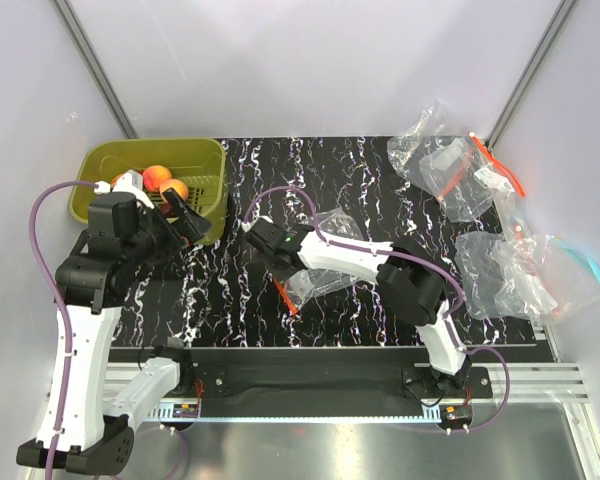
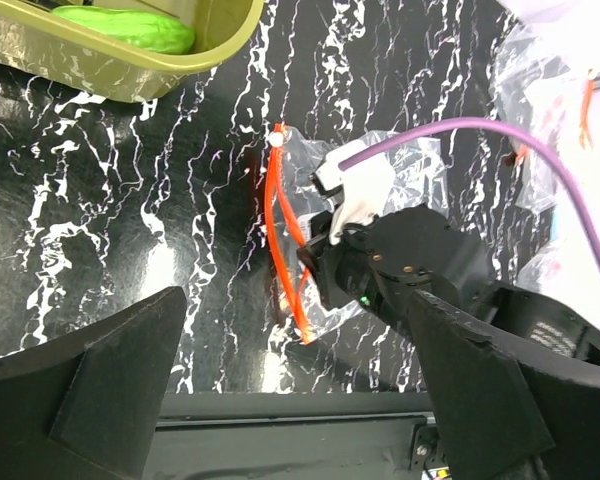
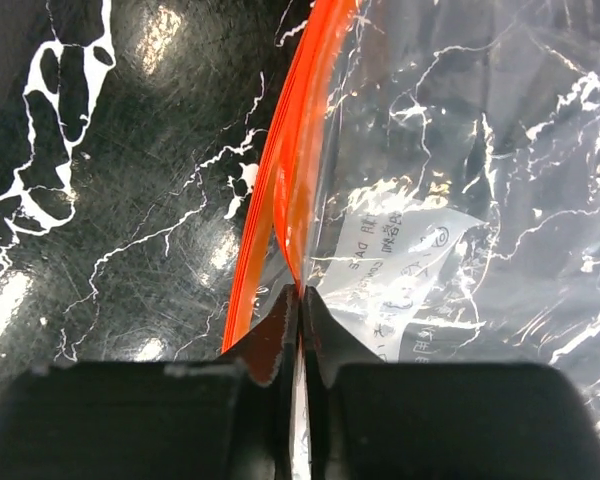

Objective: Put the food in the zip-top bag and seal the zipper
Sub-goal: Pick up the zipper food storage bag at the center of the board, then open the zipper of the food storage bag at the center of the board.

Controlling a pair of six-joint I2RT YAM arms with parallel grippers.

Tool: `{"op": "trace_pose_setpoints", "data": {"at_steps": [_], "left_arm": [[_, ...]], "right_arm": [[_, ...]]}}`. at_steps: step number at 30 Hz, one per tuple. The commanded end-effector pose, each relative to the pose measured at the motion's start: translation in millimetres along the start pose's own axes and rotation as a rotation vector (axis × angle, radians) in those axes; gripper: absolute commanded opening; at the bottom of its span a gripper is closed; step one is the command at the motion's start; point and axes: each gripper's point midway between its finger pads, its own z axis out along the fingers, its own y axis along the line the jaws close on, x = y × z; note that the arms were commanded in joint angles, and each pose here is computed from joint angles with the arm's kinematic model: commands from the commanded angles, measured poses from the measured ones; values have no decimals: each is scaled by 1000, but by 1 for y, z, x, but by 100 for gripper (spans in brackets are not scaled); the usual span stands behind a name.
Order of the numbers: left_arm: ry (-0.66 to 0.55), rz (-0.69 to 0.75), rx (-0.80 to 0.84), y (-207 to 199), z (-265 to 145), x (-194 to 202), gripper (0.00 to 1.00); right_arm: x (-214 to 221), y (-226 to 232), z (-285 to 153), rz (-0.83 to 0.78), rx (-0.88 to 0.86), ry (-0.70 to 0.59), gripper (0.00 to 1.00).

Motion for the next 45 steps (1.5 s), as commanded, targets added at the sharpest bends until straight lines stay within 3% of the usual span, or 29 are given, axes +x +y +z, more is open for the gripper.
{"op": "trace_pose_setpoints", "data": {"at_steps": [1, 11, 20, 26, 28, 45], "left_arm": [[-2, 46, 24, -6, 0, -5, 99], [134, 2, 182, -15, 39, 36, 98], [222, -32, 378, -69, 67, 44, 98], [242, 22, 332, -87, 100, 41, 99], [263, 19, 300, -81, 108, 46, 93], [305, 35, 252, -73, 152, 69, 75]], "right_arm": [[-43, -3, -45, 62, -24, -141, 2], [-70, -37, -119, 321, -212, -288, 0], [-82, -30, -156, 298, -304, -374, 0], [-82, -29, -164, 288, -327, -385, 0], [-84, -30, -167, 288, -322, -394, 0], [-90, -44, -181, 303, -340, -420, 0]]}}
